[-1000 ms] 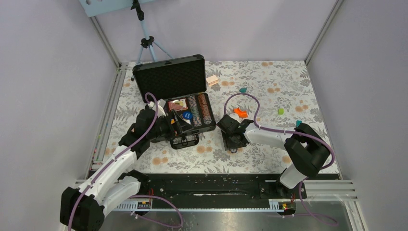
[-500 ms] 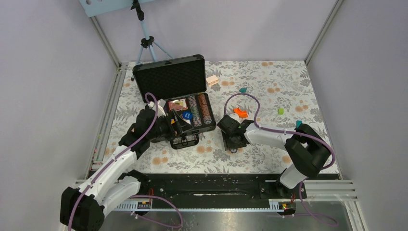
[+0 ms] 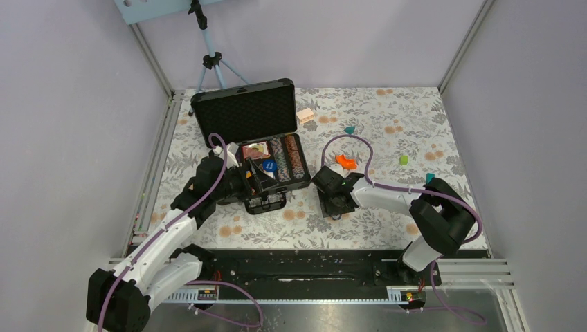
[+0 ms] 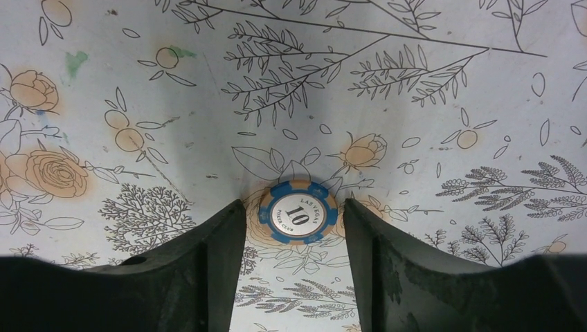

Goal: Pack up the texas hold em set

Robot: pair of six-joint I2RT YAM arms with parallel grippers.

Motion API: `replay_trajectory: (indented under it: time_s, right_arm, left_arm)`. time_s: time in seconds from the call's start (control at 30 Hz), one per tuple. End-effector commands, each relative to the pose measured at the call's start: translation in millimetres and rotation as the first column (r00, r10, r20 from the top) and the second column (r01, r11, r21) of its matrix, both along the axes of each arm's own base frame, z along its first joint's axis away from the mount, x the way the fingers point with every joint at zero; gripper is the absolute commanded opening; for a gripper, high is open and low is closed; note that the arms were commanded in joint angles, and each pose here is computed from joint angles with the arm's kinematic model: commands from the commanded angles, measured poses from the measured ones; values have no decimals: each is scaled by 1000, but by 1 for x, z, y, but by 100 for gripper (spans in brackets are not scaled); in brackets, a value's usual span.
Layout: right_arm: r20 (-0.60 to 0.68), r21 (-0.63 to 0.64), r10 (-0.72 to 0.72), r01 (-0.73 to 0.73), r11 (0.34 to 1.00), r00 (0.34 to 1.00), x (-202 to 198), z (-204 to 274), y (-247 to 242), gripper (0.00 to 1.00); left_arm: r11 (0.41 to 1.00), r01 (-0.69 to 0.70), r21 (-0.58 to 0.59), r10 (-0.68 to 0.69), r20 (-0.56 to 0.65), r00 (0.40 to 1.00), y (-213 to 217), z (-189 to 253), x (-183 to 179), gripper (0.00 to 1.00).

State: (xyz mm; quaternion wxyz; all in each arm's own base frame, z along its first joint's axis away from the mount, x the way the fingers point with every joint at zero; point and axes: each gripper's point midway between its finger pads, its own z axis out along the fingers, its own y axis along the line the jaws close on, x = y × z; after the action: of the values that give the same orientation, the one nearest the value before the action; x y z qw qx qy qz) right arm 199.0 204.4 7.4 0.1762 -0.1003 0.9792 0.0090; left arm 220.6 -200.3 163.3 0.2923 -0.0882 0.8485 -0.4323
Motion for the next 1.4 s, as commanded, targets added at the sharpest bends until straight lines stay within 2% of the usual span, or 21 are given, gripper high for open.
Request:
replay_trajectory:
  time_s: [0.0, 0.57, 0.97, 1.37]
  right_arm:
    - [-93, -71, -8, 1, 997, 996, -27, -10, -19, 62]
    - [-112, -67, 7, -14, 998, 994, -35, -13, -18, 59]
    - [-109, -65, 12, -19, 998, 994, -35, -11, -17, 50]
    - [28, -29, 50, -49, 998, 998, -9, 21, -7, 48]
  left_arm:
    - [999, 14, -33, -12, 37, 999, -3, 10, 2, 82]
    - [999, 10, -34, -9, 34, 999, -2, 7, 0, 82]
    - [999, 9, -33, -8, 31, 1000, -2, 6, -1, 82]
    - [999, 14, -52, -13, 22, 1000, -6, 4, 3, 82]
